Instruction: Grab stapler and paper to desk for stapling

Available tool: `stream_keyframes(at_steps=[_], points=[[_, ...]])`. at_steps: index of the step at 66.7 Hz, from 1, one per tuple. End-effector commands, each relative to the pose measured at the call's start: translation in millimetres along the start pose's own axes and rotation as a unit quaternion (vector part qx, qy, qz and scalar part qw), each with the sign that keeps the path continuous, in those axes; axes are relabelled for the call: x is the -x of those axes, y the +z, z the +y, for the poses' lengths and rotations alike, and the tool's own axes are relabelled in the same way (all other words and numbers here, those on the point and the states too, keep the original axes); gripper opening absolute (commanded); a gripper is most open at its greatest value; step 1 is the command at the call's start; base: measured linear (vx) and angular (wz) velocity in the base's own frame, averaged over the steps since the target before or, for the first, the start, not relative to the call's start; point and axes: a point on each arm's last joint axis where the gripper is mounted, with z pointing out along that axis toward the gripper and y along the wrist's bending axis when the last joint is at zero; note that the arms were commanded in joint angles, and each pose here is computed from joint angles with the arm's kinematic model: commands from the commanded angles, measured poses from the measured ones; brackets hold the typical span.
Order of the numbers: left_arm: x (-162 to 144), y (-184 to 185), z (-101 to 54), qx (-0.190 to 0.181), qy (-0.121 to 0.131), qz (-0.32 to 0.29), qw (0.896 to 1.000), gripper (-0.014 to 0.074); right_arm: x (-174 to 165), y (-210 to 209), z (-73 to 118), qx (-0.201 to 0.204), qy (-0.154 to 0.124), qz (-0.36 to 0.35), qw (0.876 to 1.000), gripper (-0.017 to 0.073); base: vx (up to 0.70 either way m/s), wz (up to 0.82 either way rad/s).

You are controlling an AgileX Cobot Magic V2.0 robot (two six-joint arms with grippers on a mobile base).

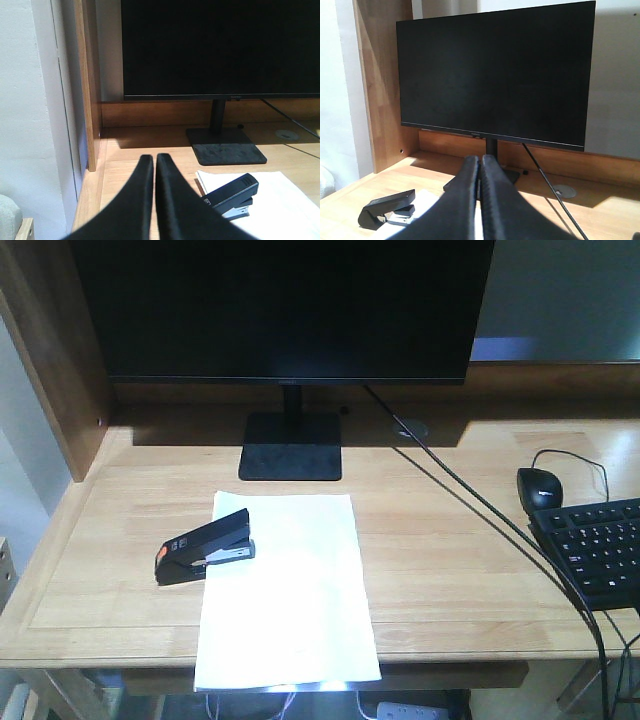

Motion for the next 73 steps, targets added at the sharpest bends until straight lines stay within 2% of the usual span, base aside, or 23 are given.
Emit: stream_keyframes(at_steps=[1,18,28,35,42,47,58,73], points=[[15,-1,-0.6,-0.002,-0.010,-0.044,0.999,-0.0006,9,1,-2.0,-0.013,-0.027,-0.013,0.999,-0.0009,0.00,0.00],[15,-2,-0.4,-0.001,-0.010,-0.045,0.999,-0.0006,9,1,-2.0,-0.013,-0.027,-0.013,0.999,-0.0009,0.00,0.00],[10,-13,-0.1,-0.002,-0.005,-0.090,0.996,-0.0006,9,1,-2.0,-0.013,-0.027,-0.013,0.999,-0.0009,0.00,0.00],[-20,-14,1.3,-0.001,-0.004,-0.104,0.995,-0.0006,9,1,-2.0,-0.013,-0.027,-0.013,0.999,-0.0009,0.00,0.00],[-52,-11,2.8,0.000,-0.005,-0.093,0.996,-0.0006,9,1,-2.0,-0.013,-0.027,-0.013,0.999,-0.0009,0.00,0.00],[-62,-8,3.8,0.006,-0.003,-0.071,0.997,-0.0006,9,1,-2.0,-0.013,-0.027,-0.013,0.999,-0.0009,0.00,0.00],[-62,-8,5.8,0.025,0.014,-0.070,0.997,-0.0006,9,1,-2.0,-0.013,-0.027,-0.013,0.999,-0.0009,0.00,0.00],[-62,-8,6.6,0.032,0.012,-0.070,0.997,-0.0006,9,1,-2.0,-0.013,-0.027,-0.013,0.999,-0.0009,0.00,0.00]])
